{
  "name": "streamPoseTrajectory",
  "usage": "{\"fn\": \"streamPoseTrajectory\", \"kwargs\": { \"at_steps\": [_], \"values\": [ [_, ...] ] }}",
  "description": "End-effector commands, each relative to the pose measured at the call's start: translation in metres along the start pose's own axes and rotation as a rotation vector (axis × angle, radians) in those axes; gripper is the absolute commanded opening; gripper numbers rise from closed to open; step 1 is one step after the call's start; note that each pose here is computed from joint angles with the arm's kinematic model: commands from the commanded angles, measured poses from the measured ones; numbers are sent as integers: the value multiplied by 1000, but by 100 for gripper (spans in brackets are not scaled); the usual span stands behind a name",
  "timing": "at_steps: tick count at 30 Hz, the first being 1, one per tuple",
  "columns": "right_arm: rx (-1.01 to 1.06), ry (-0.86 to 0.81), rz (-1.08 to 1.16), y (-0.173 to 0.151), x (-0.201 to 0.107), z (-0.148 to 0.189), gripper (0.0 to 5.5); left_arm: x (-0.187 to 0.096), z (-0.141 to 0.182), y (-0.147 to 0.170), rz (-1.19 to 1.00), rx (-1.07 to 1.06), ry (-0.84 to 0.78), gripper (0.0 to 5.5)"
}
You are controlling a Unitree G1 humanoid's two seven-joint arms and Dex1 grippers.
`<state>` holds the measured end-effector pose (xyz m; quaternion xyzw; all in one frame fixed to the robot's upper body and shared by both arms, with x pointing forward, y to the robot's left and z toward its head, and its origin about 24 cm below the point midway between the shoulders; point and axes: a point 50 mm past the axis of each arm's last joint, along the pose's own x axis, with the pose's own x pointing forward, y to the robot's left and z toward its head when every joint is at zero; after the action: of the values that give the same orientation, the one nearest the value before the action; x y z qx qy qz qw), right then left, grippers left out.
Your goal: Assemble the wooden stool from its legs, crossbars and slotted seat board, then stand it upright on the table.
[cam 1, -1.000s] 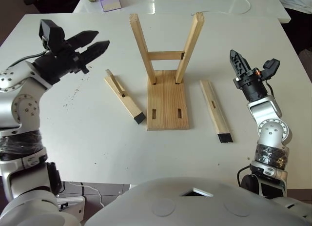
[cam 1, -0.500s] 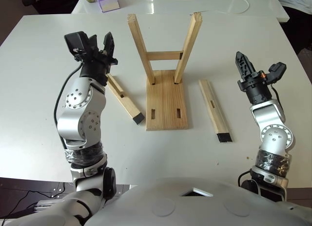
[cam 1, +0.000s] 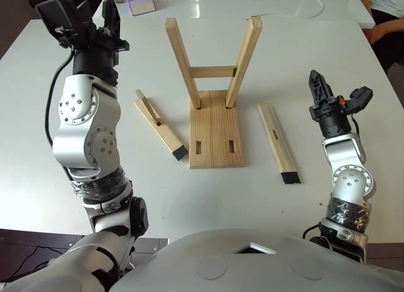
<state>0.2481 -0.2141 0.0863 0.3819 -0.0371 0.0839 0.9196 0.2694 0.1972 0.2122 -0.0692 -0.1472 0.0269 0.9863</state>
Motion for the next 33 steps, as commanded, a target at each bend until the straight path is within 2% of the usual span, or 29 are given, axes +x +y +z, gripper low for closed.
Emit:
{"fn": "streamPoseTrajectory", "kwargs": {
  "at_steps": [1, 3, 6, 9, 12, 18, 23, 27, 30, 33],
  "values": [
    [-9, 5, -12, -1, 0, 0, 288, -4, -3, -10, -25, 4, 25, 240],
    [-11, 12, -11, -1, 0, 0, 288, -8, -11, -10, -14, 6, 74, 240],
    [-17, 32, -12, -2, 1, -1, 288, -23, -48, 1, 73, -4, 281, 240],
    [-14, 47, -37, -7, 0, -4, 288, -40, -88, -4, 22, -7, 470, 240],
    [-12, 65, -22, -5, 7, -8, 288, -51, -111, -2, 40, -8, 545, 240],
    [-9, 58, -34, -8, 4, -6, 288, -40, -68, -2, 29, -51, 297, 240],
    [-6, 55, -40, -9, 0, -7, 288, -40, -35, -7, 20, -26, 164, 240],
    [-6, 56, -44, -9, -1, -8, 288, -26, -8, -10, 31, -53, 36, 240],
    [-6, 60, -40, -8, 1, -9, 288, -12, -2, -12, 57, -67, 15, 240],
    [-5, 72, -30, -7, 4, -12, 288, -8, -15, -9, 102, -63, 69, 240]
  ]
}}
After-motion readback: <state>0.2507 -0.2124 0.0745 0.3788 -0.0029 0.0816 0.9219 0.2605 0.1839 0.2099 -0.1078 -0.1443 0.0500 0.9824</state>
